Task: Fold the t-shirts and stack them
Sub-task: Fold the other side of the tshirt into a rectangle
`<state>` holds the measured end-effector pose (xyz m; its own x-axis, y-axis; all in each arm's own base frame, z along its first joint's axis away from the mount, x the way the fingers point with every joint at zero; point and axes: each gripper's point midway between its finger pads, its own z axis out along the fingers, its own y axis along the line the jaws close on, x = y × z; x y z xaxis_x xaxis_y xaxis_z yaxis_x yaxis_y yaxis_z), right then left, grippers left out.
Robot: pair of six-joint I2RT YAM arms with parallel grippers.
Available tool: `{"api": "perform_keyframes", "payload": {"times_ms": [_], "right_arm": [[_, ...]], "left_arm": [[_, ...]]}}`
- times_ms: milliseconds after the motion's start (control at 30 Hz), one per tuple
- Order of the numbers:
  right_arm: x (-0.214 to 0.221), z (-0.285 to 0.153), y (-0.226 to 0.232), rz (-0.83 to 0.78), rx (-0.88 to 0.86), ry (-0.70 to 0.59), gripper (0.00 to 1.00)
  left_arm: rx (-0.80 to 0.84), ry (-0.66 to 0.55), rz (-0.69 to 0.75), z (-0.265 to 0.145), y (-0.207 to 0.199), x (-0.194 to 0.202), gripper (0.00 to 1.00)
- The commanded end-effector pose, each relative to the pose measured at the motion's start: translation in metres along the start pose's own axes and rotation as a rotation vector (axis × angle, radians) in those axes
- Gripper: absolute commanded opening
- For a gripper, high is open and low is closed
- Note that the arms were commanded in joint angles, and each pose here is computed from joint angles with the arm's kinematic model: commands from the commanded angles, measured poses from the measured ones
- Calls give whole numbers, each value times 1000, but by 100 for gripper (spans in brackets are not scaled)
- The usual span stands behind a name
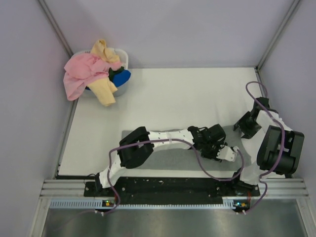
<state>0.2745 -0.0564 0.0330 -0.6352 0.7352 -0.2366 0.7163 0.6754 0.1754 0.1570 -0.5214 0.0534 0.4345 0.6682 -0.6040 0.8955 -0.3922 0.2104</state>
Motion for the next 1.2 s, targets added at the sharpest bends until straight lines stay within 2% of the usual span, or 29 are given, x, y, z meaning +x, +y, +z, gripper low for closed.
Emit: {"api": "perform_keyframes", "payload": {"times_ms": [0,200,333,433,500,567,600,633,800,967,1167], "right_arm": [[-6,6,3,6,-19,-23,53],[-7,10,-1,8,0,-33,52],[-7,14,1,11,-8,-26,43],[-6,16,1,11,-8,-20,35],[-7,16,1,10,-7,-23,27],[-9,16,1,10,-5,-29,24],[-10,16,1,8,-2,-31,20],[-10,16,1,5,-3,-32,17],[-15,15,1,-4,4,-45,1],[-20,13,4,-12,-2,-56,0],[-25,12,2,-22,15,-73,0]], "left_arm": [[-82,-14,21,7,17,-5,48],[92,-20,11,11,-23,5,49],[114,-8,29,9,-28,8,53],[105,4,47,8,-26,10,52],[69,15,45,10,-19,12,37],[28,23,41,10,-11,12,16],[11,25,37,9,-7,11,2],[-5,34,29,8,-4,11,0],[43,40,-13,-20,-7,2,0],[152,-42,-54,-47,-28,-6,0],[262,-34,-44,-48,-56,8,0]]}}
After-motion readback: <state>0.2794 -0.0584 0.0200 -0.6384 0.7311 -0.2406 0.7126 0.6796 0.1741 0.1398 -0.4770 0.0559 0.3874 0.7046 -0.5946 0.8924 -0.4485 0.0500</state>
